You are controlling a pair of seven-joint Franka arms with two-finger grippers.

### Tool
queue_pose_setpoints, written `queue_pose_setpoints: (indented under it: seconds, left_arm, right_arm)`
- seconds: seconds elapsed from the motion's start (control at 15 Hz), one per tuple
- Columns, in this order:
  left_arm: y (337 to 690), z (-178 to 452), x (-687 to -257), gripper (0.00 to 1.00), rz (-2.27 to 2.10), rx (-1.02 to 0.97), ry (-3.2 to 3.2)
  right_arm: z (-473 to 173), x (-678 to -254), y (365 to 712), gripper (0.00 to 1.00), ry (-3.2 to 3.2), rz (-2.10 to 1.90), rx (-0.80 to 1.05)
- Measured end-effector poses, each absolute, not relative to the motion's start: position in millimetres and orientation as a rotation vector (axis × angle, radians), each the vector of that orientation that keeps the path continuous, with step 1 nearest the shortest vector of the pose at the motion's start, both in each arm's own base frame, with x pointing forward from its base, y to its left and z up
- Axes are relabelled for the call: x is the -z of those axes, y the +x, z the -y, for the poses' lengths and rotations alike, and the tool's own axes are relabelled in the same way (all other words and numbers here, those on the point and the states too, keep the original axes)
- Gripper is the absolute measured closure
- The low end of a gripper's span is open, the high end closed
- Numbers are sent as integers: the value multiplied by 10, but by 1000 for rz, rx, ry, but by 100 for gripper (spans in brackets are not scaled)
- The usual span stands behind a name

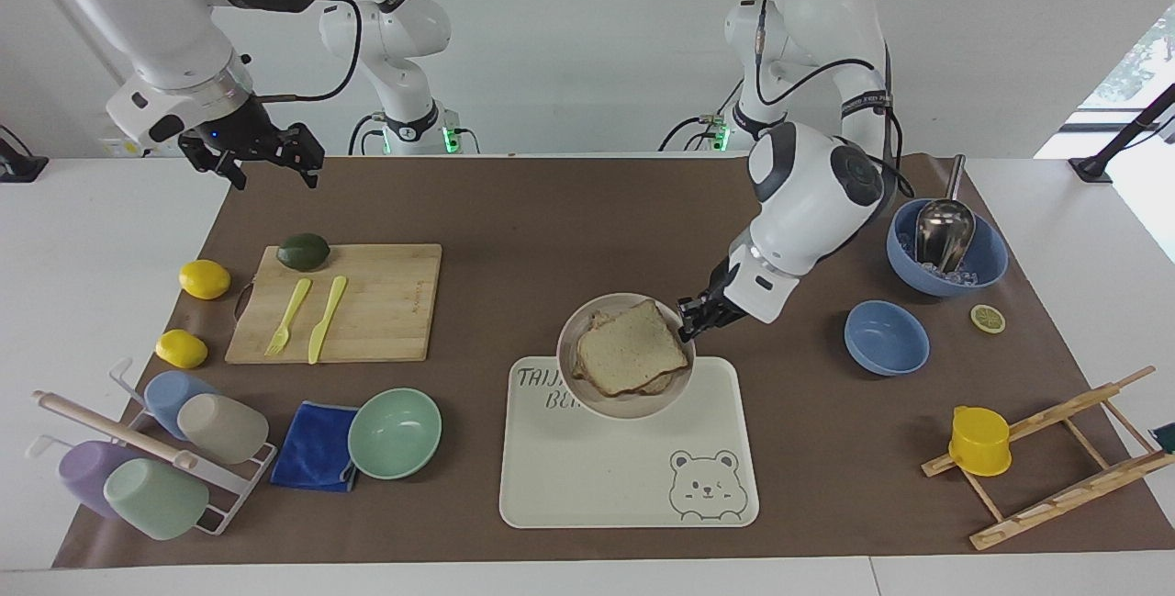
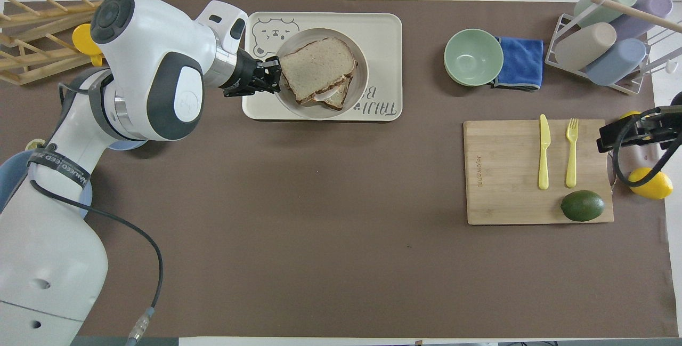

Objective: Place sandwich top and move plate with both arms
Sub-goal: 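Slide the plate onto the bear tray with the left gripper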

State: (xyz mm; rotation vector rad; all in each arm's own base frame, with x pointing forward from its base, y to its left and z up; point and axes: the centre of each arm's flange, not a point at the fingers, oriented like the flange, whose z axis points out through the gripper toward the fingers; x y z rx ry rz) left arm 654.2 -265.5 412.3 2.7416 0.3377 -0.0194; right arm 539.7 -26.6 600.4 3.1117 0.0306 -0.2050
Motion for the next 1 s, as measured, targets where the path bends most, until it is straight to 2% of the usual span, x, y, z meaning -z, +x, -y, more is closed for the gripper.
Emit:
queue_pose_setpoints:
  seconds: [0.13,0.27,0.94,1.0]
  left_arm:
    - [6825,2456,-3900,96,-402,3,2755]
    - [6951,2397,-3701,96,-435,4,2766]
    - [6885,2632,-3332,96,-445,-27,2778]
    - [6886,2628,-3333,91,-445,-28,2778]
  right_arm:
    - [266,-6004,5397,0,3112,-31,205]
    - [266,-6004,5397,0,3112,-31,205]
    - [266,-6004,5397,0,3112,-31,205]
    - [266,-6004,5397,0,3112,-31,205]
